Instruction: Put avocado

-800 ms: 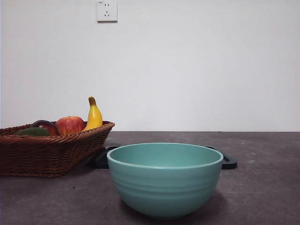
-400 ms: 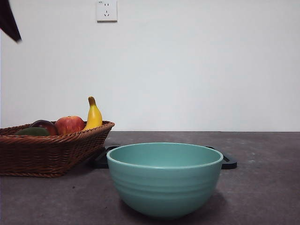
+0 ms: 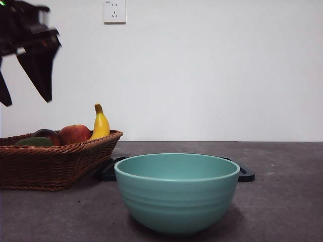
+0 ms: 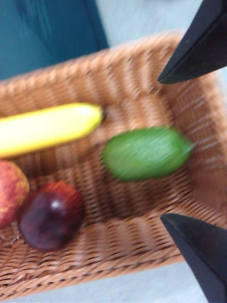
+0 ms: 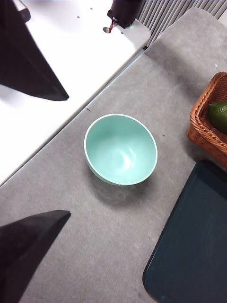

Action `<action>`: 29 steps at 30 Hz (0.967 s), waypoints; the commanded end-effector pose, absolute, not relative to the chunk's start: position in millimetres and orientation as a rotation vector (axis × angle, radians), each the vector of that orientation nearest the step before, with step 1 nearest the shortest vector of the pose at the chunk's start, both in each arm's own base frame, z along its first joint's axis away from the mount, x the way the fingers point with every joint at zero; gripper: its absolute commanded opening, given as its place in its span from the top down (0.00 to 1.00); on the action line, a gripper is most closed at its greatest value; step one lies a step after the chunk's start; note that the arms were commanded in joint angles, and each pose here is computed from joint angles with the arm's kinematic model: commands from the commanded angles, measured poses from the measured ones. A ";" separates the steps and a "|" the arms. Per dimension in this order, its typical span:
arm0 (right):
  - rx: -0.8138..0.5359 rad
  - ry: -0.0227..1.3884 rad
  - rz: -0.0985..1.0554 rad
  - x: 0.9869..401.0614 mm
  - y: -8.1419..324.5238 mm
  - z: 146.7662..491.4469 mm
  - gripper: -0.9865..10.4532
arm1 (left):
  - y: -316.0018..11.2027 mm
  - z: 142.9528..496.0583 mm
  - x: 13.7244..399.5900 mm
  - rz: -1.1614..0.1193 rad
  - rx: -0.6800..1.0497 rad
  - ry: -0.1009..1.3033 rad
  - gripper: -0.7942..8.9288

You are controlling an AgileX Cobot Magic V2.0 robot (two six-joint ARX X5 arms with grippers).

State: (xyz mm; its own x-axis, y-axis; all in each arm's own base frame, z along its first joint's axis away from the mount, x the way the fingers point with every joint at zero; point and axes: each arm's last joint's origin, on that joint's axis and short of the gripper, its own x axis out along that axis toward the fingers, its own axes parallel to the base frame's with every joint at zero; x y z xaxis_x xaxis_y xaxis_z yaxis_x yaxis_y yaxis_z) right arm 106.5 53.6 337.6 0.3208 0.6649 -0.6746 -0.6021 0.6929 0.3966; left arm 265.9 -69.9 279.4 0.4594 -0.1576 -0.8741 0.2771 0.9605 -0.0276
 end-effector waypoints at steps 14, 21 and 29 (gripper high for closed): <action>0.071 0.909 0.842 107.2 54.6 342.5 0.59 | -83.7 232.4 307.7 -0.268 0.181 1.172 0.47; 0.072 0.909 0.844 107.2 54.6 342.5 0.59 | -85.4 217.3 314.3 -0.266 0.187 1.216 0.47; 0.073 0.910 0.844 107.2 54.6 342.5 0.59 | -87.4 203.0 318.1 -0.266 0.194 1.268 0.48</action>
